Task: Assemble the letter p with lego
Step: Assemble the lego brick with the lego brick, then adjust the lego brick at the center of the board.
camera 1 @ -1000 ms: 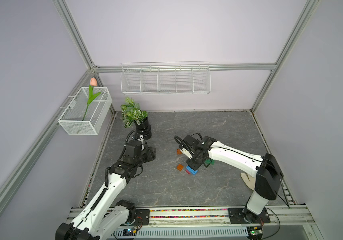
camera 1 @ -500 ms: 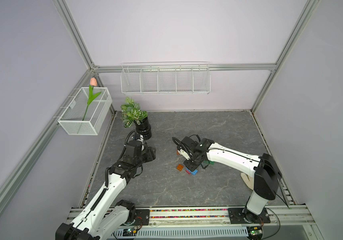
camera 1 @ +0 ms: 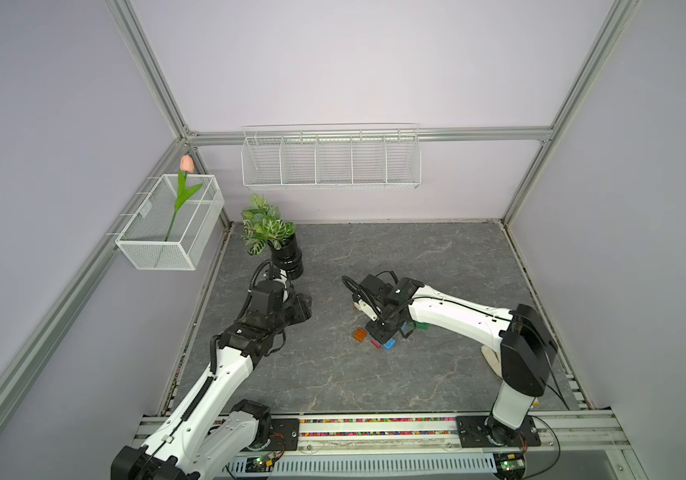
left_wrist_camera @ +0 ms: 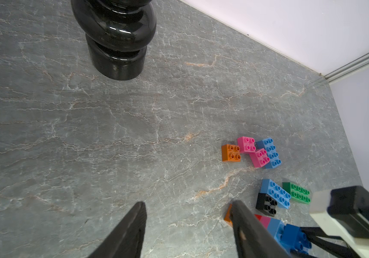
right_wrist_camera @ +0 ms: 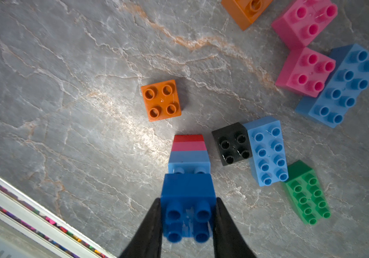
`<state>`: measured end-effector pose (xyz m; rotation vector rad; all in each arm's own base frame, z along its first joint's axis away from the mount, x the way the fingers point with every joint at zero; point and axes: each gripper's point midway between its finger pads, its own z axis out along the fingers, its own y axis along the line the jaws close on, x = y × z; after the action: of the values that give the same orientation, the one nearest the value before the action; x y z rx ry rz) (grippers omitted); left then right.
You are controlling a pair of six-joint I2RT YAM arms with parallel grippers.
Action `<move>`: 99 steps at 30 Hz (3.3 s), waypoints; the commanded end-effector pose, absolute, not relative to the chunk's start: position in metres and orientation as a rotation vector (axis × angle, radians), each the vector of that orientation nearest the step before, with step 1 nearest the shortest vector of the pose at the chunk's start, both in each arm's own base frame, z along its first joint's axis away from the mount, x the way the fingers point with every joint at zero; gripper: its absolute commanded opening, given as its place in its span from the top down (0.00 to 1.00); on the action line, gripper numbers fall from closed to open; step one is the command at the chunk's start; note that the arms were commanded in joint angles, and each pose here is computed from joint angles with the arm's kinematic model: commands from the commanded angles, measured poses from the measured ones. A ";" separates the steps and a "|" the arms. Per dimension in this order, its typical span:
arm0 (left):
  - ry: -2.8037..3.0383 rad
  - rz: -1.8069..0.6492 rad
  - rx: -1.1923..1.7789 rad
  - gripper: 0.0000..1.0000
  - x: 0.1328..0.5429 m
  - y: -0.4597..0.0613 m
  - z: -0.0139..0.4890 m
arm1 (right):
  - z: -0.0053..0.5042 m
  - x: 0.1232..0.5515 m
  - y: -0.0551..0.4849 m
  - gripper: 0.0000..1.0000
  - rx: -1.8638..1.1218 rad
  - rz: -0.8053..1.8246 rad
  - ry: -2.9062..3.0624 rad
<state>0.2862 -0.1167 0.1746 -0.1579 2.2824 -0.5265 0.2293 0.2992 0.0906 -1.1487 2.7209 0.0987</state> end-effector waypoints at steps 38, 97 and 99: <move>2.293 -0.510 -0.157 0.37 0.286 -0.114 0.169 | 0.023 0.212 0.296 0.69 -1.345 0.009 2.885; 2.271 -0.528 -0.155 0.37 0.283 -0.114 0.177 | 0.080 0.232 0.246 0.30 -0.746 -0.062 2.685; 2.269 -0.526 -0.157 0.37 0.283 -0.114 0.178 | 0.085 0.229 0.247 0.31 -0.748 -0.031 2.690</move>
<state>0.2856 -0.1166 0.1773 -0.1561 2.2735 -0.5305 0.2308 0.2501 0.0752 -0.7905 2.6981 -0.0634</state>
